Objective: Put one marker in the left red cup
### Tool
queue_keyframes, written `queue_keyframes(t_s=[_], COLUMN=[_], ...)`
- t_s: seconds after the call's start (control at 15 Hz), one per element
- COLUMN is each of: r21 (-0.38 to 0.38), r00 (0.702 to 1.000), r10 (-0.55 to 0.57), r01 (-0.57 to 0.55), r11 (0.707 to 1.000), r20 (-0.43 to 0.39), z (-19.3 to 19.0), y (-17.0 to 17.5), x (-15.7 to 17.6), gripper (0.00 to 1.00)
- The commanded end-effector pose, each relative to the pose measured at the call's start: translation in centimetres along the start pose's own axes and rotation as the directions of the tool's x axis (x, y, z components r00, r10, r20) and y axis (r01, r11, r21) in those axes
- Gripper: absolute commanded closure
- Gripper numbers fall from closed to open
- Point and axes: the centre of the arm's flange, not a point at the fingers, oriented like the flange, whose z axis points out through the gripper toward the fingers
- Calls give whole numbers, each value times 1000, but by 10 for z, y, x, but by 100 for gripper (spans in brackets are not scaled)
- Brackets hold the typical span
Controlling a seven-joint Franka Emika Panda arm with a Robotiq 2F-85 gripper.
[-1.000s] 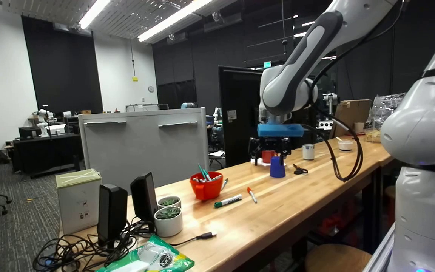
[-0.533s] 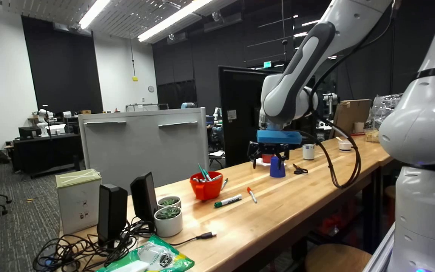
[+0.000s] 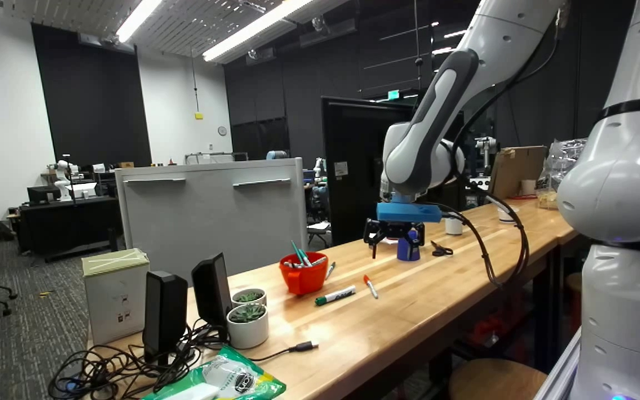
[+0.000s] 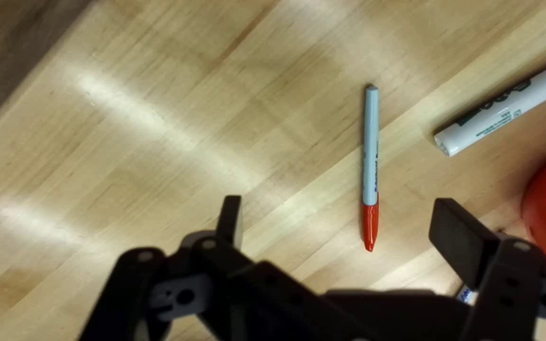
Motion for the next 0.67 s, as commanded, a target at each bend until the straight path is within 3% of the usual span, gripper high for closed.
queue_keyframes(t_s=[0.0,0.6], r21=[-10,-29], r00=[1000,1000], r10=[6,-3], r01=[-6,3], r11=[1000,1000], r20=[5,2], z=[10,31], y=[-4,-21], x=[10,33], gripper=[0,0])
